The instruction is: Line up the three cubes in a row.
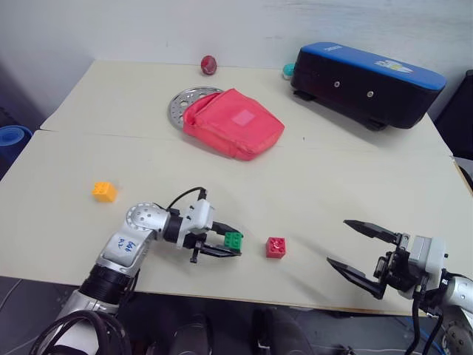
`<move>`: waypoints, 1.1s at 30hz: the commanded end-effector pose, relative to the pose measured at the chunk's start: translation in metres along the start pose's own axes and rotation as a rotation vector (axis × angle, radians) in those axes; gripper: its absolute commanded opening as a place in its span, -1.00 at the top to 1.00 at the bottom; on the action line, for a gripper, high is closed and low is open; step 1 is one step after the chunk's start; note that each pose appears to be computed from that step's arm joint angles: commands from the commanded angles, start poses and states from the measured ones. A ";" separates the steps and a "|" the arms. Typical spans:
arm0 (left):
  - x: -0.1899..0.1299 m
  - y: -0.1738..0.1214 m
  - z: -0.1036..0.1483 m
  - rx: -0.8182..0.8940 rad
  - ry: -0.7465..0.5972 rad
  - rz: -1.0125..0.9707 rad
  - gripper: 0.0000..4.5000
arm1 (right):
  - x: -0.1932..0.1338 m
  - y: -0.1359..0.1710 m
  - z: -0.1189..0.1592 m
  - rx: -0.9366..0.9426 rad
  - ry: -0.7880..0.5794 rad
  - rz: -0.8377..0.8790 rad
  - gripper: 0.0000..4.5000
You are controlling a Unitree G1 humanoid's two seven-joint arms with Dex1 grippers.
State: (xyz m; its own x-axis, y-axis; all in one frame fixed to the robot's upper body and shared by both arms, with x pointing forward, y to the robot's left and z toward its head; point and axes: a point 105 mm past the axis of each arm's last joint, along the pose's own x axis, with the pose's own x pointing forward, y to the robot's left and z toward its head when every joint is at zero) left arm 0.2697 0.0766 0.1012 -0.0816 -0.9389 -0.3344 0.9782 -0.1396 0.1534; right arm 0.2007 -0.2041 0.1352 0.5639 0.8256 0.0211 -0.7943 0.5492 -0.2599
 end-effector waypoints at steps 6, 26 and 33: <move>0.006 0.008 -0.007 0.019 0.048 0.022 0.33 | 0.001 0.004 0.017 -0.041 -0.030 -0.009 -1.00; -0.014 0.004 0.000 0.044 0.058 0.121 -0.78 | 0.030 0.010 0.025 -0.012 -0.034 0.163 -1.00; -0.092 -0.021 -0.005 0.031 0.038 0.416 -0.78 | 0.034 0.003 0.020 -0.011 -0.069 0.206 -1.00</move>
State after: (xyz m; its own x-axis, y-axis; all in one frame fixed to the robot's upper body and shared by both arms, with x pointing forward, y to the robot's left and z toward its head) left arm 0.2606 0.1517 0.1058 0.2480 -0.9102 -0.3316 0.9565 0.1757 0.2329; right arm 0.2142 -0.1721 0.1502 0.3925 0.9197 0.0067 -0.8872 0.3805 -0.2608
